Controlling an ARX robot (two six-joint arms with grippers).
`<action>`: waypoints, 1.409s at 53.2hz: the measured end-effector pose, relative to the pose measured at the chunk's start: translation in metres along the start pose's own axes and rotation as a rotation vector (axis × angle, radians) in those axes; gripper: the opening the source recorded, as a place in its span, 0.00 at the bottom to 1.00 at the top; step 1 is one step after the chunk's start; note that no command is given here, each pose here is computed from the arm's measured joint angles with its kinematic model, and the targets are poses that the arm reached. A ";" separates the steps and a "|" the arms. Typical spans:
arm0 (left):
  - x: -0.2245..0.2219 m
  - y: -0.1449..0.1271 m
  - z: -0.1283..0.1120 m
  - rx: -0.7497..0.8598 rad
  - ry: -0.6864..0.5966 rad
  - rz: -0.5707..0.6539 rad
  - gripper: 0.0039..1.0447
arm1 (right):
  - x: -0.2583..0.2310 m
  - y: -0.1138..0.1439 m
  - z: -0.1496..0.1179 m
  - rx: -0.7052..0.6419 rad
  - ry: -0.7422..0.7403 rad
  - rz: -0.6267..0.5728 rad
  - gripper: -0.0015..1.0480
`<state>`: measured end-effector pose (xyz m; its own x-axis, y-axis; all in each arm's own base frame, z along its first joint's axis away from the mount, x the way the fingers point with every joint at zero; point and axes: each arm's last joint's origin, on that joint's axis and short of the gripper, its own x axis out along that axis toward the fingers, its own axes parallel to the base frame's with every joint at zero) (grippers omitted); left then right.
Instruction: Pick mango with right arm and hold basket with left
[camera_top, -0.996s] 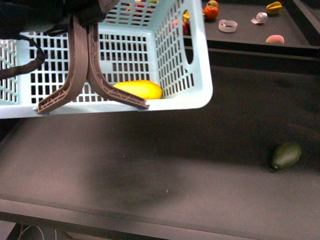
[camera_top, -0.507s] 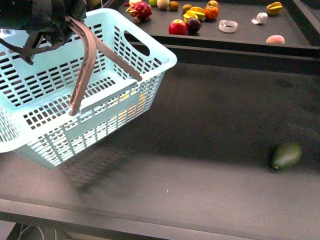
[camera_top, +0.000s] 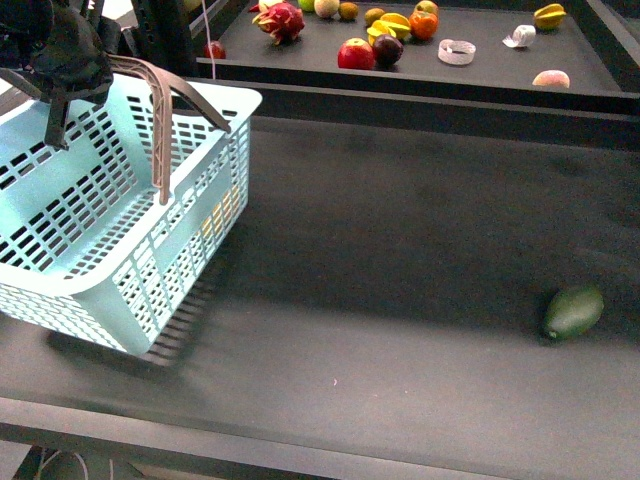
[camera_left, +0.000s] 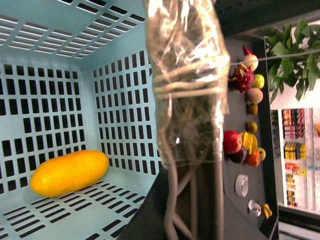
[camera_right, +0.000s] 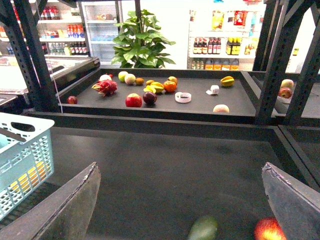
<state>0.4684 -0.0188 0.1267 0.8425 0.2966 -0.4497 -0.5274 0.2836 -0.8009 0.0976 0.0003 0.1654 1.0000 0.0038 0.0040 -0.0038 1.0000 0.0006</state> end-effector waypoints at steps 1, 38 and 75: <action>0.003 0.000 0.000 -0.012 -0.010 0.006 0.05 | 0.000 0.000 0.000 0.000 0.000 0.000 0.92; 0.038 -0.009 -0.002 -0.139 -0.035 -0.044 0.69 | 0.000 0.000 0.000 0.000 0.000 0.000 0.92; -0.153 0.067 0.100 0.181 -0.106 -0.148 0.92 | 0.000 0.000 0.000 0.000 0.000 0.000 0.92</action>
<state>0.2930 0.0461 0.1812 0.9006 0.3310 -0.2817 -0.4187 0.4864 -0.7669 0.0976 0.0003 0.1654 1.0000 0.0038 0.0040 -0.0038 1.0000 0.0006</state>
